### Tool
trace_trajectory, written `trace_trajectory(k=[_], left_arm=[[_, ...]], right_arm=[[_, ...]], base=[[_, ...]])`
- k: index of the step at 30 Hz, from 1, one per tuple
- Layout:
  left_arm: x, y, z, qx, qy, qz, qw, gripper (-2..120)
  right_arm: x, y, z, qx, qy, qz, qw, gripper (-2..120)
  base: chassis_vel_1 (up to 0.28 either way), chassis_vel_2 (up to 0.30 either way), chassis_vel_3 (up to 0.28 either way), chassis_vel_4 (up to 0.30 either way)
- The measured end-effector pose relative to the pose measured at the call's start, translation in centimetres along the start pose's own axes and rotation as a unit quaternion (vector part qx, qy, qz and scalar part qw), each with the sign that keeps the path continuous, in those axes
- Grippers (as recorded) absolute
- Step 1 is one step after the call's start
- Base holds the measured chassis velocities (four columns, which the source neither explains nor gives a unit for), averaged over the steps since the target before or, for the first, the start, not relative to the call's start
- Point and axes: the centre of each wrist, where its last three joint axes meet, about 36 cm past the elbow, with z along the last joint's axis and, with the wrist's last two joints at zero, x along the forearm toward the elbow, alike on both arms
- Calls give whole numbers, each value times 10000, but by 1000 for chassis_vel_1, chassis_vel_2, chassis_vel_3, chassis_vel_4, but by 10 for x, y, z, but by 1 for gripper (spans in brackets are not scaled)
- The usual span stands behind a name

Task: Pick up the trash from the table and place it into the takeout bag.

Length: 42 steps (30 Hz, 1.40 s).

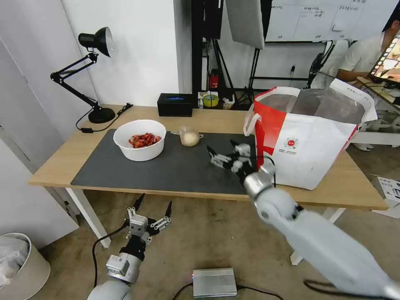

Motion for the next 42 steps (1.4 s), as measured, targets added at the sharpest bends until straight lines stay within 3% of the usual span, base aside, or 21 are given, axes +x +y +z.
trace_trajectory(k=[11,22,30,42], left_arm=[[-5,1,6,-7,-47,-33,10000,100],[-4,1,7,-12,-59,-11,10000,100],[0,6,4,-72,-58,-29,10000,100],[2,6,4,-51,-73,-103,9999,100]], right_arm=[[-85,-12,-7,-145,735,-153,9971,100],[-128,-20,-15,-171,1097,-101,9938,100],[-166,-6,-24,-320,1385,-217,9896,100],[-198,8,-4,-170,1794,-163,9835,100]], base=[[0,0,0,0],[0,0,0,0],[0,0,0,0],[0,0,0,0]])
